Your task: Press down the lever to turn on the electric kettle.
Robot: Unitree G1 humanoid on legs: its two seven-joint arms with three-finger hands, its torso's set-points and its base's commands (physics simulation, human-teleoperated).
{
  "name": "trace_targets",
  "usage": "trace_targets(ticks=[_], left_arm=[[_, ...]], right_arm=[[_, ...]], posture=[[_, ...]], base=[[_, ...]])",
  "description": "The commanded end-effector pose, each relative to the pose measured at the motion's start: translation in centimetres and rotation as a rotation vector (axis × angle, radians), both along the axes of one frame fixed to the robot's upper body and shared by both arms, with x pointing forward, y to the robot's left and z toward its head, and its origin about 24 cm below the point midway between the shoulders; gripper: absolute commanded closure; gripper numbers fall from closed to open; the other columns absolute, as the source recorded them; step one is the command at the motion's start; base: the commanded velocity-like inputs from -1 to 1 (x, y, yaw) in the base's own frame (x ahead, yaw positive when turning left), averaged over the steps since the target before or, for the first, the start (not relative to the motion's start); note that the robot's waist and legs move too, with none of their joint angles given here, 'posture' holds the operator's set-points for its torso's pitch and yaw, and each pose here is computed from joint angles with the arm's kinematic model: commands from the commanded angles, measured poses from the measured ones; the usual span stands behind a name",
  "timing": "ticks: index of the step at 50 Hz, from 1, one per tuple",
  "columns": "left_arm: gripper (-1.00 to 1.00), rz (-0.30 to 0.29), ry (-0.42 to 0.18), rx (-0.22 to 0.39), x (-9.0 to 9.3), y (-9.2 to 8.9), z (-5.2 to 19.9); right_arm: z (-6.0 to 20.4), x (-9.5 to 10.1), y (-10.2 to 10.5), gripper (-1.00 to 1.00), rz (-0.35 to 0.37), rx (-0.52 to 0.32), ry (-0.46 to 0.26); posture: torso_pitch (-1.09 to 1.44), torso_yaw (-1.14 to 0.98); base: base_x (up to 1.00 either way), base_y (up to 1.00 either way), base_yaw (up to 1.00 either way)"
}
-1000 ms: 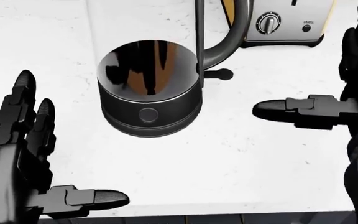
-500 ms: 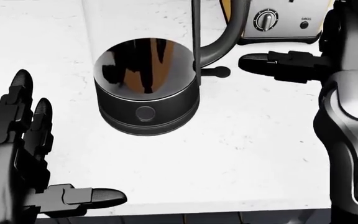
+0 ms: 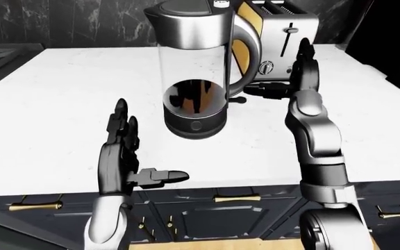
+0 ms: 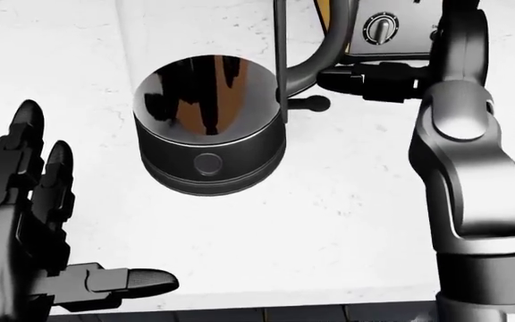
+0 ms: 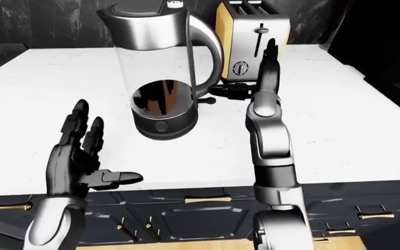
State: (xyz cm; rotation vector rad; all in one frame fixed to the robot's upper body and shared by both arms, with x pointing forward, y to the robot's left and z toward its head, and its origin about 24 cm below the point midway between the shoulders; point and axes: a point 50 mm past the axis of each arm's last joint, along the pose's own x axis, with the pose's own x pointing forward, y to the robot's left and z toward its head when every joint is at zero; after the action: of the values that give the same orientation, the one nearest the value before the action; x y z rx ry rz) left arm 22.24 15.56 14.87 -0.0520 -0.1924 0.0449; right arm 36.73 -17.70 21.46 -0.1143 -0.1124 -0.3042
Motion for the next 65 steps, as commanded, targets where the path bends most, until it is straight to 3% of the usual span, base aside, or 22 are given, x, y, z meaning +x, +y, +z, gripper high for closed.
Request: trace_targets(ticks=[1,21,65], left_arm=[[-1.0,-0.005,-0.082,0.001,-0.3,-0.1,1.4],[-1.0,-0.006,-0.081,0.001,-0.3,-0.1,1.4],[-1.0,-0.008,-0.08,0.005,-0.3,-0.3,1.3]], right_arm=[[2.3,-0.1,0.1,-1.0,-0.005,-0.028,-0.109],[0.8,0.9,-0.5,-1.0,-0.033,-0.062,-0.05],[0.4,4.5,1.2,-1.0,-0.04,-0.145,0.02]], posture=[[0.0,0.0],[0.0,0.0],[0.0,0.0]], base=[[0.0,0.0,0.0],[0.0,0.0,0.0],[0.0,0.0,0.0]])
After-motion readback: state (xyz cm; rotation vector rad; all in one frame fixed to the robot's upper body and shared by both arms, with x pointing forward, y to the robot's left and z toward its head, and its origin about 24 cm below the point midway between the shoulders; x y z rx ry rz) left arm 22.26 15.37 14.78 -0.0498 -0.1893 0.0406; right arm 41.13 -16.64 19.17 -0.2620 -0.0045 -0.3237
